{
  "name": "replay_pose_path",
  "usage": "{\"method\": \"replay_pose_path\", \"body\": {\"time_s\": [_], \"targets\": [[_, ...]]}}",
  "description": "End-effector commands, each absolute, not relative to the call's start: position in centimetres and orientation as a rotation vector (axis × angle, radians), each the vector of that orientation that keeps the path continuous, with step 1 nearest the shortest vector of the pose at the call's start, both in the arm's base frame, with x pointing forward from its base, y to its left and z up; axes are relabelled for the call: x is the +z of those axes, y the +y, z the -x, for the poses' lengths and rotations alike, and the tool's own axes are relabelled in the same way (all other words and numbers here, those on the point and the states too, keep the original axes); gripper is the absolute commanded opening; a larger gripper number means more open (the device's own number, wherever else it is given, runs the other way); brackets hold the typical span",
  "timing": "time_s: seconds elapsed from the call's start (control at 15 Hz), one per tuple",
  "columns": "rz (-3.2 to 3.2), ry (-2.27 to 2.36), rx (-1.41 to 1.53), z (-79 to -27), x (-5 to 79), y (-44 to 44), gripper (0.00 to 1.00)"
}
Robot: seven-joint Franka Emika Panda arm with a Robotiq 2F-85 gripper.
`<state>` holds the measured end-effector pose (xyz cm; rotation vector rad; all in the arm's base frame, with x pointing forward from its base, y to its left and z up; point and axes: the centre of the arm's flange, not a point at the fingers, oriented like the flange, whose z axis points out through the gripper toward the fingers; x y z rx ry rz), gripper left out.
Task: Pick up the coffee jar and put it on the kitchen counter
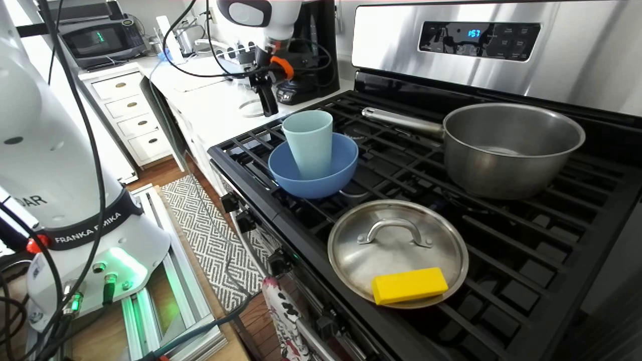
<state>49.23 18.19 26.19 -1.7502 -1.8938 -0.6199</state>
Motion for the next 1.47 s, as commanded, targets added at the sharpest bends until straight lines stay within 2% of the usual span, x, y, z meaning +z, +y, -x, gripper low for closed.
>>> {"method": "replay_pose_path", "body": {"time_s": [0.0,0.13,0.2,0.87,1.4], "targets": [[1.749,-1.887,-0.6,-49.9,26.1,18.1,0.87],[1.751,-1.886,-0.603,-49.6,26.3,18.0,0.99],[1.747,-1.887,-0.607,-49.4,26.5,18.0,1.0],[1.877,-1.825,-0.753,-45.3,32.0,17.5,1.0],[2.187,-1.372,-1.078,-39.7,36.0,17.9,1.0]]}}
